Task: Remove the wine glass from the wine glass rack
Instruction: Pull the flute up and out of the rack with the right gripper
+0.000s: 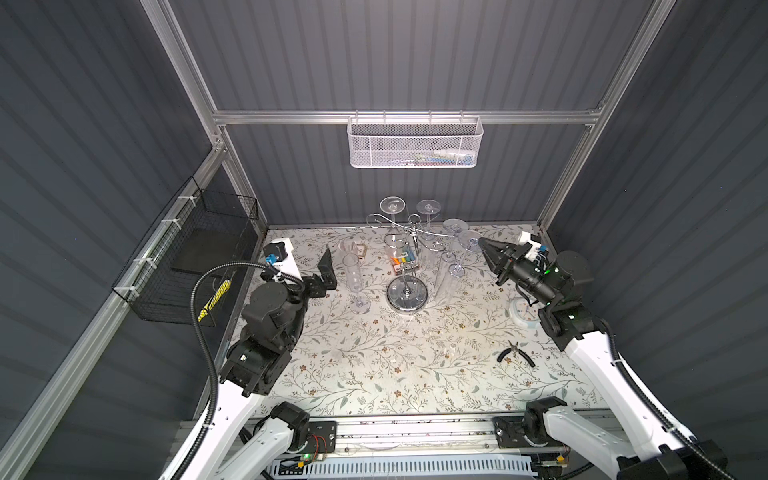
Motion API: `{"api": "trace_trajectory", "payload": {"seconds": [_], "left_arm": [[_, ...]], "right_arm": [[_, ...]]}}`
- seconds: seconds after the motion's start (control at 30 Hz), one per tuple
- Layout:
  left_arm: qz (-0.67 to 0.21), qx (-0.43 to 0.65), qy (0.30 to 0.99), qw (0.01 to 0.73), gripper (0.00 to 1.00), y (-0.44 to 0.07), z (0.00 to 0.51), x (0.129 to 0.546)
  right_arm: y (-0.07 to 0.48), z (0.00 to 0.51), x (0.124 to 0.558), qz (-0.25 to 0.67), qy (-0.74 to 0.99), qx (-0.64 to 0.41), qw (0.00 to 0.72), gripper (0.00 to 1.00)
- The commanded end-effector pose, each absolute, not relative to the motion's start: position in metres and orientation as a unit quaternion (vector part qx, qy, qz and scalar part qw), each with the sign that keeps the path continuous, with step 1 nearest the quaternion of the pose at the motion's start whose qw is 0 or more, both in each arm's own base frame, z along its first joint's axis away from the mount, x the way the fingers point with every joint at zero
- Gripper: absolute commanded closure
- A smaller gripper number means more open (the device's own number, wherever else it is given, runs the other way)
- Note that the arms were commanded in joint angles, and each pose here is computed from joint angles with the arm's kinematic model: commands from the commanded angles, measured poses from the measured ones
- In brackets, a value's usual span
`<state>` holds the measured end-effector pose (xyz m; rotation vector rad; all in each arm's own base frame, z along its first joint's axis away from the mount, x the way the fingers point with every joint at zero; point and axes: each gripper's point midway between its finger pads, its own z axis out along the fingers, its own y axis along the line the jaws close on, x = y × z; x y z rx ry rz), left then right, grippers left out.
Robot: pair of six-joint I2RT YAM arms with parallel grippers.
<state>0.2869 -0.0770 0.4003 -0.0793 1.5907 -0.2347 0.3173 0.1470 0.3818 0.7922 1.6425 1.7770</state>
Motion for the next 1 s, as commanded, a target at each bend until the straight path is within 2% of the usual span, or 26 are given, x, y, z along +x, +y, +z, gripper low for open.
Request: {"api": "trace_trajectory", "payload": {"seconds": [0.0, 0.13, 0.43, 0.53, 0.7, 0.97], "left_arm": [[-0.127, -0.091, 0.705, 0.692, 0.00, -0.067, 0.421, 0.286], [-0.145, -0.115, 0.690, 0.700, 0.00, -0.066, 0.435, 0.288], [-0.202, -0.108, 0.666, 0.710, 0.00, -0.080, 0.455, 0.289], [-0.215, -0.112, 0.669, 0.702, 0.00, -0.084, 0.455, 0.292], [-0.284, -0.084, 0.673, 0.677, 0.00, -0.113, 0.462, 0.296], [-0.373, 0.011, 0.692, 0.618, 0.00, -0.169, 0.465, 0.299]], "right_arm": [[0.135, 0.377, 0.307, 0.648, 0.632, 0.277, 0.323, 1.00], [0.115, 0.382, 0.298, 0.621, 0.630, 0.263, 0.384, 1.00], [0.100, 0.418, 0.284, 0.557, 0.632, 0.158, 0.515, 1.00], [0.103, 0.440, 0.279, 0.547, 0.612, 0.099, 0.562, 1.00], [0.114, 0.477, 0.267, 0.518, 0.572, -0.022, 0.635, 1.00], [0.164, 0.502, 0.243, 0.454, 0.549, -0.246, 0.657, 1.00]]}}
